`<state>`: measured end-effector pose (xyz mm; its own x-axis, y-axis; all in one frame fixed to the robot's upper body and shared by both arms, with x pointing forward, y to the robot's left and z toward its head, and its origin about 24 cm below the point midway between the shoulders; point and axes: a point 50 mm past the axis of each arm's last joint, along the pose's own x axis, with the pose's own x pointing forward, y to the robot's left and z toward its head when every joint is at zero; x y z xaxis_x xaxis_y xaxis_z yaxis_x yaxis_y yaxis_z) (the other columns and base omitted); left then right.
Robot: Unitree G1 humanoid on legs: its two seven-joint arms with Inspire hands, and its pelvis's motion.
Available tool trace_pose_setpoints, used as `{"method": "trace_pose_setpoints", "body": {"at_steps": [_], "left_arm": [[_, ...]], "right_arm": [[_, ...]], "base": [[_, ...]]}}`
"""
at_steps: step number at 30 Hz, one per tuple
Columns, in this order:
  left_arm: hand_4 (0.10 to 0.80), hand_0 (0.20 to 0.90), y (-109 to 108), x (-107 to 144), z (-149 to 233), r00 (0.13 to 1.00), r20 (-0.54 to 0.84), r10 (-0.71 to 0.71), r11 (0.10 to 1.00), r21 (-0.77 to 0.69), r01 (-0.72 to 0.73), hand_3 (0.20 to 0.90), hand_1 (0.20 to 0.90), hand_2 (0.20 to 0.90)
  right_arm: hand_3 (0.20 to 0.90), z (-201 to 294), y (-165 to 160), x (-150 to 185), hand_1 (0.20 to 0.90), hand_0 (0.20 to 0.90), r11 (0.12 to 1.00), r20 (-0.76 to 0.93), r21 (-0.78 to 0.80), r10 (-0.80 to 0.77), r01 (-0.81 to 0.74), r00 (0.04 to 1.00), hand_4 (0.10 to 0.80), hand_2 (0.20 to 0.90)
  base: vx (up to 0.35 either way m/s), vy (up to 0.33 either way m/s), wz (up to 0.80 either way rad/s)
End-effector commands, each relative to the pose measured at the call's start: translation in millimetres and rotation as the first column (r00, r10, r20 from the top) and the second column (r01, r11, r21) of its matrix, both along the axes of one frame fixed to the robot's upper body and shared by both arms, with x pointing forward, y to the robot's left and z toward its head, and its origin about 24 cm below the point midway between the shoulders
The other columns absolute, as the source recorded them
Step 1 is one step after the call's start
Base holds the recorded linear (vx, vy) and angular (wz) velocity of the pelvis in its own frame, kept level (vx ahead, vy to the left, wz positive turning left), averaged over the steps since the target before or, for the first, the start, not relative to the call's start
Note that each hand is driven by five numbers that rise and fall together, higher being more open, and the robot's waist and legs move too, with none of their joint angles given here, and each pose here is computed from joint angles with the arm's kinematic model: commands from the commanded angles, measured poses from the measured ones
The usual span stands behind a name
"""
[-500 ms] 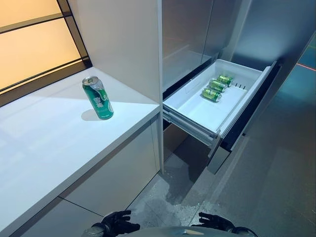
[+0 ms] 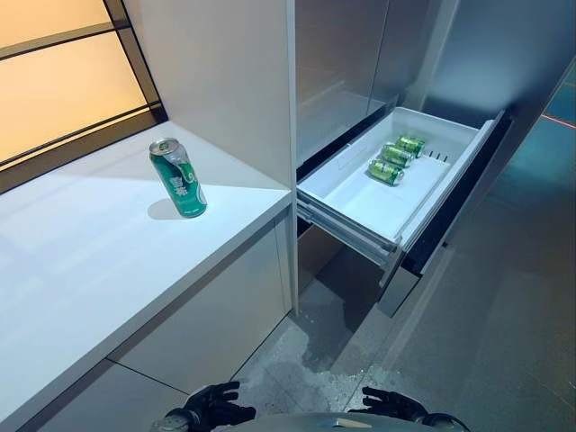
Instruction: Put drinks into fridge and close the fridge
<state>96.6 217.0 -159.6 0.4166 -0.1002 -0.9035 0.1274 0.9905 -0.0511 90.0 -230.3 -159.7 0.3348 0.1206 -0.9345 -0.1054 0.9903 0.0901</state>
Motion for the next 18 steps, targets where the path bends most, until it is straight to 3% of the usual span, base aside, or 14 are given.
{"method": "trace_pose_setpoints", "body": {"at_steps": [1,5,8,12,18], "left_arm": [[0.8,0.9,-15,32,12,0.981,0.194,-0.007,0.993,-0.118,0.031,0.9,0.9,0.9],[0.8,0.9,-32,54,25,0.953,0.279,-0.121,0.935,-0.291,0.204,0.9,0.9,0.9],[0.8,0.9,-52,84,50,0.899,0.37,-0.233,0.806,-0.444,0.392,0.9,0.9,0.9],[0.8,0.9,-61,120,91,0.832,0.508,-0.224,0.671,-0.539,0.51,0.9,0.9,0.9],[0.8,0.9,-84,163,209,0.648,0.762,0.011,0.248,-0.63,0.736,0.9,0.9,0.9]], "right_arm": [[0.9,2,-2,10,0.9,0.9,0.997,-0.007,-0.007,0.074,-0.074,0.997,0.8,0.9],[0.9,5,-6,16,0.9,0.9,0.996,0.001,-0.014,0.084,-0.083,0.997,0.8,0.9],[0.9,9,-12,23,0.9,0.9,0.994,0.006,-0.027,0.104,-0.104,0.995,0.8,0.9],[0.9,10,-15,25,0.9,0.9,0.993,0.009,-0.035,0.111,-0.111,0.994,0.8,0.9],[0.9,9,-18,15,0.9,0.9,0.995,0.012,-0.043,0.095,-0.095,0.995,0.8,0.9]], "base": [[0.0,0.0,0.0],[-0.016,0.008,-0.01],[-0.018,0.039,-0.04],[-0.015,0.029,-0.1],[-0.007,0.009,-0.01]]}}
